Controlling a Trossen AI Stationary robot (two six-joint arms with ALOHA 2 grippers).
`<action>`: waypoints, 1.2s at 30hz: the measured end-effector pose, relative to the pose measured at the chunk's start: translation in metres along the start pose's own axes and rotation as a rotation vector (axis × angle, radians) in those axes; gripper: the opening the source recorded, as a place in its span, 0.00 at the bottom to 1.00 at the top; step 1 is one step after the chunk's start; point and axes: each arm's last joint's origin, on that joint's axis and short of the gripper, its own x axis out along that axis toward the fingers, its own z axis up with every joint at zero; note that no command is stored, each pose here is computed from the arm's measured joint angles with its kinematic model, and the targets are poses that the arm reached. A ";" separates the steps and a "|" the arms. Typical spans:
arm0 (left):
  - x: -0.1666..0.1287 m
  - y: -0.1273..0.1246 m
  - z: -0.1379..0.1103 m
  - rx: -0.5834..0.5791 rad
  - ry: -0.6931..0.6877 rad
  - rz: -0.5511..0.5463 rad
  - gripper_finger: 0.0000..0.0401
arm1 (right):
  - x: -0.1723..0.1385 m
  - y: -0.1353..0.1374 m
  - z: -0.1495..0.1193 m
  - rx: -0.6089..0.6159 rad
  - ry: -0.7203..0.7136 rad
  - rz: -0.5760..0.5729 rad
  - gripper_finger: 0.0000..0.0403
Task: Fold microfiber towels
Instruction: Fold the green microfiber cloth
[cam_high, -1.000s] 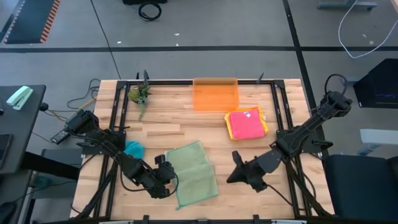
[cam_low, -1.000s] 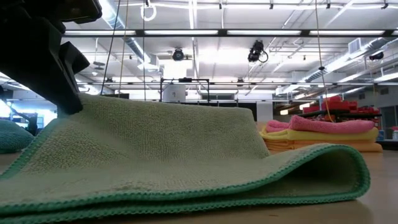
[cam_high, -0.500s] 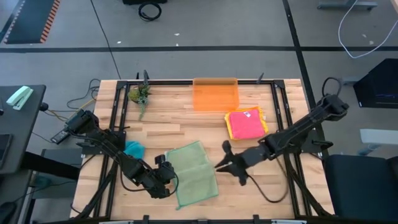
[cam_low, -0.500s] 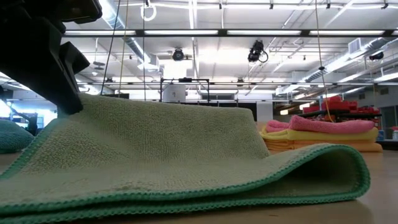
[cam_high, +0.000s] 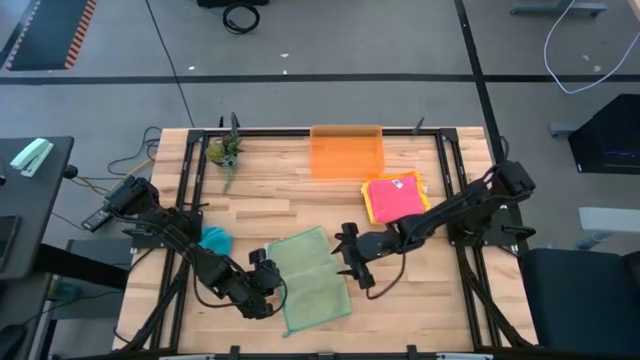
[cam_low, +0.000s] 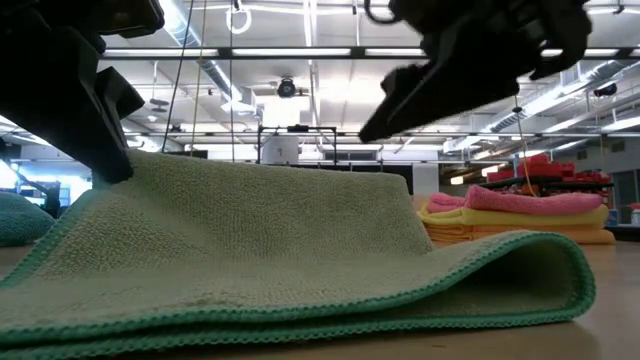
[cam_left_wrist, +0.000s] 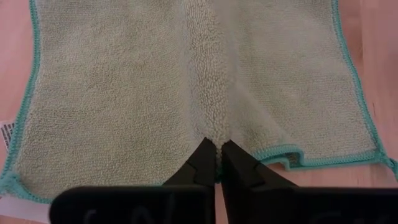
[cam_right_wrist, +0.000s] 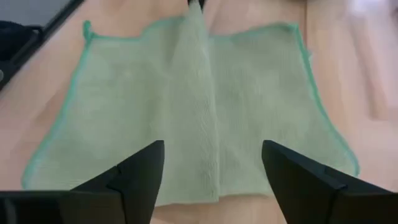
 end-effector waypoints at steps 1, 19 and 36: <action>0.000 0.000 0.000 0.000 0.000 0.000 0.04 | 0.003 -0.003 -0.002 0.012 0.012 0.005 0.69; 0.000 0.000 0.000 0.000 0.001 0.001 0.04 | 0.025 -0.021 -0.021 0.114 0.100 0.047 0.52; 0.000 0.000 0.000 -0.006 0.002 0.002 0.05 | 0.021 -0.020 -0.018 0.116 0.089 0.107 0.02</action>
